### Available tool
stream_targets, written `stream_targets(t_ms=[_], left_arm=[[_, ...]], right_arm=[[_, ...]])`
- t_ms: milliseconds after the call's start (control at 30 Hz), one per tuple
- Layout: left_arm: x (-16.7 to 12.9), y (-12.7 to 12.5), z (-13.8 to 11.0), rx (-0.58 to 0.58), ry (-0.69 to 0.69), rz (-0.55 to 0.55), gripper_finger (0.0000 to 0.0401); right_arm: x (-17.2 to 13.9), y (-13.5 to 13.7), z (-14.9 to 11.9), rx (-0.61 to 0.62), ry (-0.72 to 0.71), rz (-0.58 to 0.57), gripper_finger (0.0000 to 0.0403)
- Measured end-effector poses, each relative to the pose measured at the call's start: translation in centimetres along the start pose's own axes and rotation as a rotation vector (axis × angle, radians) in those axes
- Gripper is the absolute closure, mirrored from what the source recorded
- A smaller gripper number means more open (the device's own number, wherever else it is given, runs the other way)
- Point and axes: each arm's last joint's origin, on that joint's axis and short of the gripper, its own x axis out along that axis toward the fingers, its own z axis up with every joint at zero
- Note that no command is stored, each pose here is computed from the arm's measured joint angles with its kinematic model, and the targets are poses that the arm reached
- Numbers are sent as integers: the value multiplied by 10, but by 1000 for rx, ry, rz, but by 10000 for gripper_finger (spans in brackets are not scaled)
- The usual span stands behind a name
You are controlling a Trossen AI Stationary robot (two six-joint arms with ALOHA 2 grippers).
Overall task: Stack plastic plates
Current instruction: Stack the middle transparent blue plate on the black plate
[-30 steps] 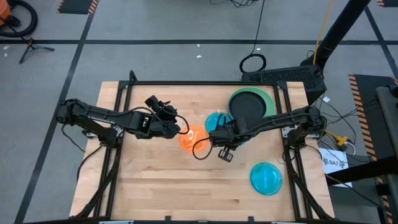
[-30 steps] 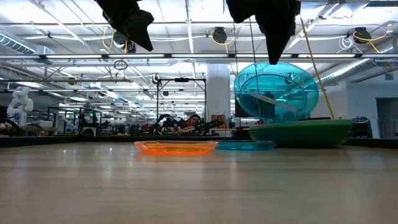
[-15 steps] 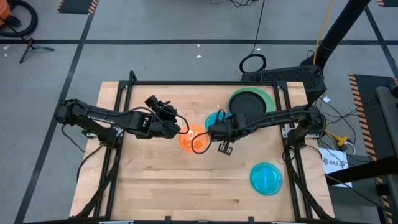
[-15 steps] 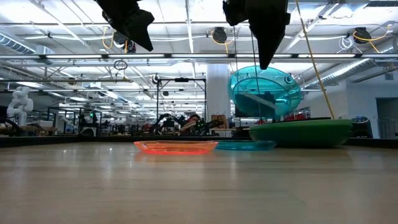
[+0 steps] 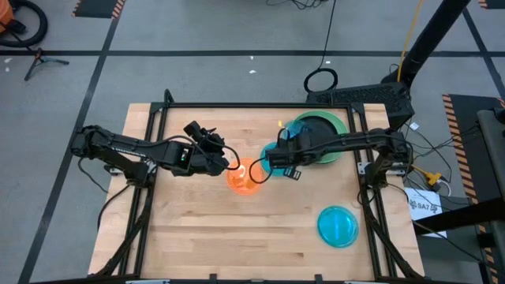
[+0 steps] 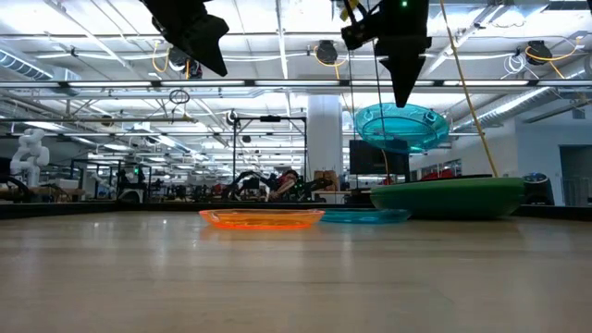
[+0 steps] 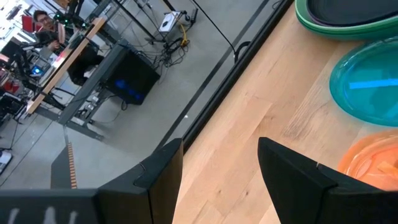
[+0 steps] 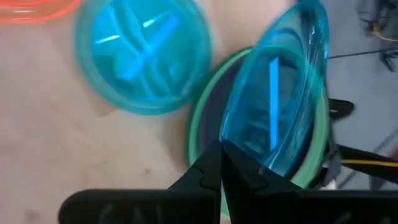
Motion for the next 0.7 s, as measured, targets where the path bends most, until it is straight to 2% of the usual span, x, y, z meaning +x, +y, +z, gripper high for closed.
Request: stream_targets(t_ms=[300,700], left_arm=[[0,0,0,1,0,0,187],[0,0,0,6,3,1,187]], right_arm=[[16,-19,6,28,46,-36,403],[58,-28,1,70,152,-67,403]])
